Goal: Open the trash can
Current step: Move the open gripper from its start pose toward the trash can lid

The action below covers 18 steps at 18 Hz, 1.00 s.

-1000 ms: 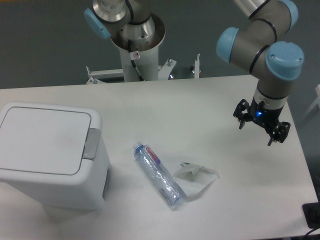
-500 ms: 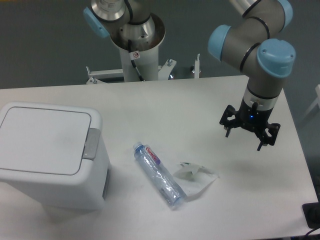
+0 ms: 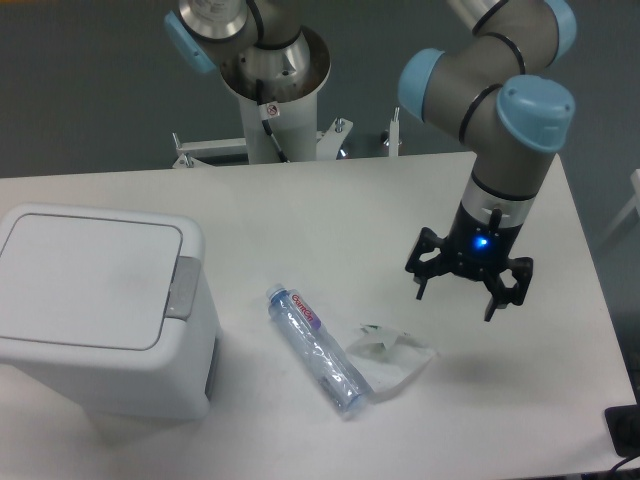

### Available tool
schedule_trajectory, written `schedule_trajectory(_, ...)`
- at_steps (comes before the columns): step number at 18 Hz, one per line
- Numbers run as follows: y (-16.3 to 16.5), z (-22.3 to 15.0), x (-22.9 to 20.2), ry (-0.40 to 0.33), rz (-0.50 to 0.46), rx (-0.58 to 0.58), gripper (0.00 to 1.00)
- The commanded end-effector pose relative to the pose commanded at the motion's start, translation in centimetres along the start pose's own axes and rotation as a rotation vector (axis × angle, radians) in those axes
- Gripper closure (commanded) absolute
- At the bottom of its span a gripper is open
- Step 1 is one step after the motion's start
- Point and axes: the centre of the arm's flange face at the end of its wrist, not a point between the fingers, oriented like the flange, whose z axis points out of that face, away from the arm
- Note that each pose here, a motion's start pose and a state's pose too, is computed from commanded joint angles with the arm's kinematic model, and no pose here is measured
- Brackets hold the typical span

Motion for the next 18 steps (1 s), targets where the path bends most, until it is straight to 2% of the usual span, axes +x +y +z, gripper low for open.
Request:
schedule_trajectory(3, -1.7, -0.9, 1.2, 0.073, -0.107, 0.095, 0.0)
schedule_trajectory(6, -4.9, -2.4, 3.4, 0.082, -0.162, 0.134, 0.0)
schedule_trajectory(9, -8.4, -4.5, 5.4, 0.106, -0.279, 0.187, 0.0)
schedule_trajectory(13, -10.7, -5.6, 8.8, 0.2, -0.291, 0.249, 0.0)
schedule_trajectory(18, -10.0, -6.9, 14.3, 0.226, -0.281, 0.244, 0.0)
